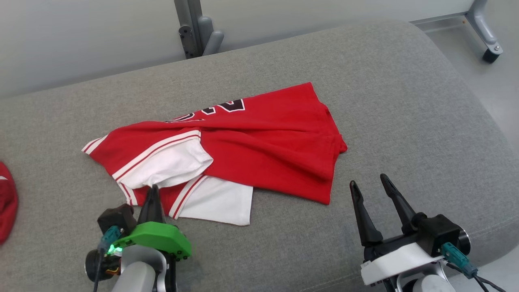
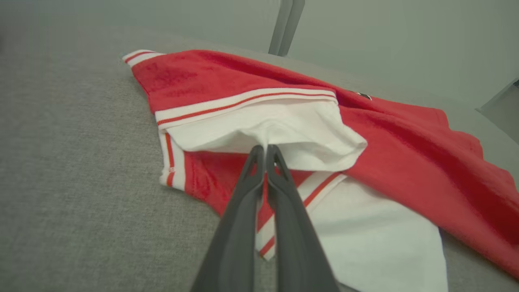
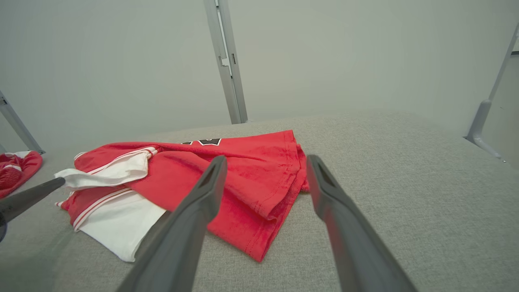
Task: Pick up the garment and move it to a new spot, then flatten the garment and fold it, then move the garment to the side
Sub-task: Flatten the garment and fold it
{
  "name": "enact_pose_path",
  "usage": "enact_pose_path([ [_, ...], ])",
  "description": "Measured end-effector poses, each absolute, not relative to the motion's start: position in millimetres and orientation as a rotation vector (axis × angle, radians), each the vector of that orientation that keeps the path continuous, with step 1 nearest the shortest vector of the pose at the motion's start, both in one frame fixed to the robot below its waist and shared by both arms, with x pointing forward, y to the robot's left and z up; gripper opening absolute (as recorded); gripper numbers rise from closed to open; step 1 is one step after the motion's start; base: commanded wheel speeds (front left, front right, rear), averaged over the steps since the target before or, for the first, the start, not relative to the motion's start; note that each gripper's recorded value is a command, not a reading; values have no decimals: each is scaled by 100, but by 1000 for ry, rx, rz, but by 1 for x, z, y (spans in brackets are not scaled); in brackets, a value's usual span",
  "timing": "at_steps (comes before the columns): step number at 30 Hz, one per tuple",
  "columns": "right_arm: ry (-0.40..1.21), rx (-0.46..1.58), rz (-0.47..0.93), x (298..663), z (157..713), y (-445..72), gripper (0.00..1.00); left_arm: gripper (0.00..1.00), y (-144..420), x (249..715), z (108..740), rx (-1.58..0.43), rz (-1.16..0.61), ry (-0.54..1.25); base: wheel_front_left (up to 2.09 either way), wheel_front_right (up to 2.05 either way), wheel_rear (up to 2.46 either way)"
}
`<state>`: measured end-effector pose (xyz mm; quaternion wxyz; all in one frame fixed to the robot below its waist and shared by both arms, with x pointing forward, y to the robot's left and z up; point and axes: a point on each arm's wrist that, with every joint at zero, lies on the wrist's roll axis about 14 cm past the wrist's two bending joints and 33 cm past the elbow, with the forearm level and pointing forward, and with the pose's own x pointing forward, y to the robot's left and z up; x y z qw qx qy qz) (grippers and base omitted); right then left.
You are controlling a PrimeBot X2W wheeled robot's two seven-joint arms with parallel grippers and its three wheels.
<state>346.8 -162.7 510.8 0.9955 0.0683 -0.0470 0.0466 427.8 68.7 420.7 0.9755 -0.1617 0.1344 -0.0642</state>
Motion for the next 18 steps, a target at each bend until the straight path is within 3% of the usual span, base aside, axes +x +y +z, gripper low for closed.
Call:
enact_pose_path([
  [7, -94, 150, 111, 365, 511, -159, 100, 0, 109, 423, 441, -282, -69, 158, 0, 0, 0],
  [18, 106, 293, 45, 423, 452, -172, 100, 0, 134, 425, 442, -225, -46, 123, 0, 0, 0],
])
